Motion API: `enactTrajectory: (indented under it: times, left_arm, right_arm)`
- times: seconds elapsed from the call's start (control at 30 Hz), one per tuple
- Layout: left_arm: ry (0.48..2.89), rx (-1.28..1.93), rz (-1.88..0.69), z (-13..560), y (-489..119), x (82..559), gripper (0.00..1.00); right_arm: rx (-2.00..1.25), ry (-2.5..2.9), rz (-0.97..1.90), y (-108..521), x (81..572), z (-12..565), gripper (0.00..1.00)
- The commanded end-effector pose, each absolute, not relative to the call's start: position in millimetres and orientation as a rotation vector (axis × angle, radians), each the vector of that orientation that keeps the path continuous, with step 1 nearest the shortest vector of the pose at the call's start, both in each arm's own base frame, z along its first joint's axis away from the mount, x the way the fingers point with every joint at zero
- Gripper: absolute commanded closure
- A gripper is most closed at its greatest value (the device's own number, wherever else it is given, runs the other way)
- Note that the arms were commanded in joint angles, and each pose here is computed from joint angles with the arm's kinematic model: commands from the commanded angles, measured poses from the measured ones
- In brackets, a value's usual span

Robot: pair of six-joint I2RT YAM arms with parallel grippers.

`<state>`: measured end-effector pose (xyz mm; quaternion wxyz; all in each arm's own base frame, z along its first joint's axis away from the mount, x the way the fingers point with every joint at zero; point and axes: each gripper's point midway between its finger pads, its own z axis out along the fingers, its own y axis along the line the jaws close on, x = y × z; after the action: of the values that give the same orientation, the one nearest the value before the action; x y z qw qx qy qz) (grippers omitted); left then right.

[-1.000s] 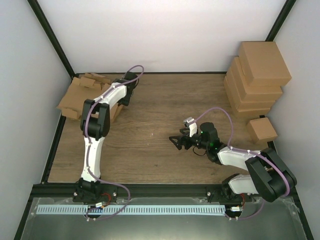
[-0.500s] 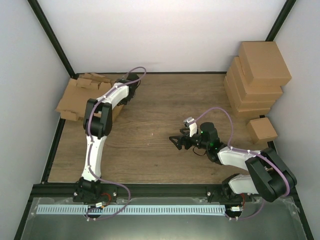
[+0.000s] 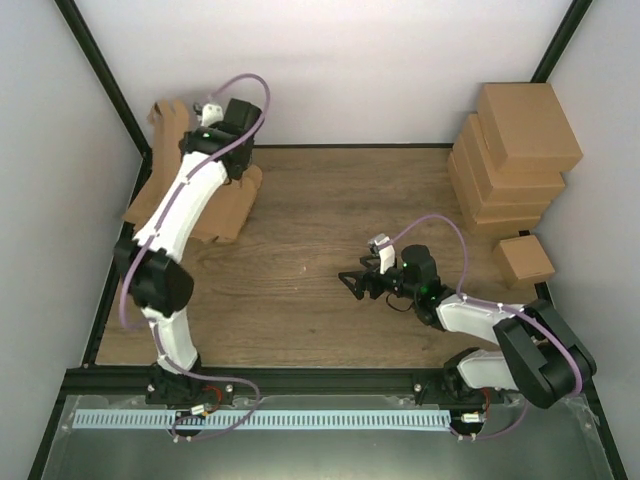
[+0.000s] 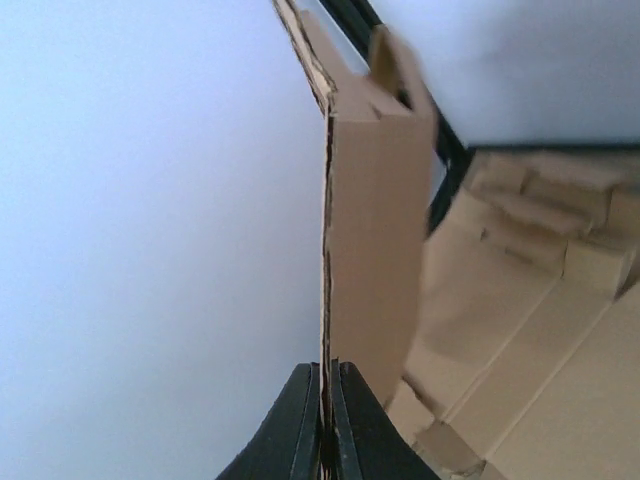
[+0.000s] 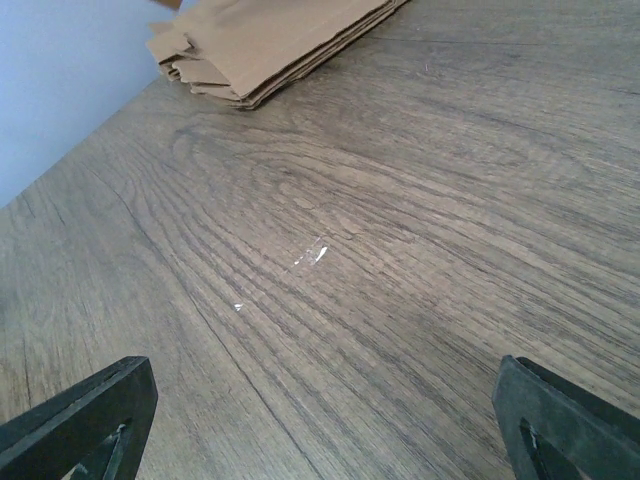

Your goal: Fold the paper box

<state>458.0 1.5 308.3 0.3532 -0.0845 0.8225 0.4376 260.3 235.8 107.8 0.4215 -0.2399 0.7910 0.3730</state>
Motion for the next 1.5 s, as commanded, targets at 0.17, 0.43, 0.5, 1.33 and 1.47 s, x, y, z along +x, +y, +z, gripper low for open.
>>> enactTrajectory:
  times: [0.17,0.43,0.5,1.33,1.47]
  left_arm:
    - [1.963,-0.249,0.714,422,-38,377,0.96]
    - [1.942,0.299,-0.588,403,-193,314,0.96]
    - [1.968,0.36,-0.745,379,-217,302,0.96]
    - [2.309,0.516,-1.049,232,-335,252,0.0]
    - [2.378,0.373,-0.774,226,-281,296,0.04]
  right_arm:
    - [-0.571,1.935,0.931,233,259,141,0.05]
    - [-0.309,1.987,0.757,194,270,196,0.0]
    - [-0.192,2.017,0.68,176,275,204,0.0]
    - [0.387,2.427,0.512,122,241,154,0.0]
    - [0.319,2.453,0.589,137,240,152,0.03]
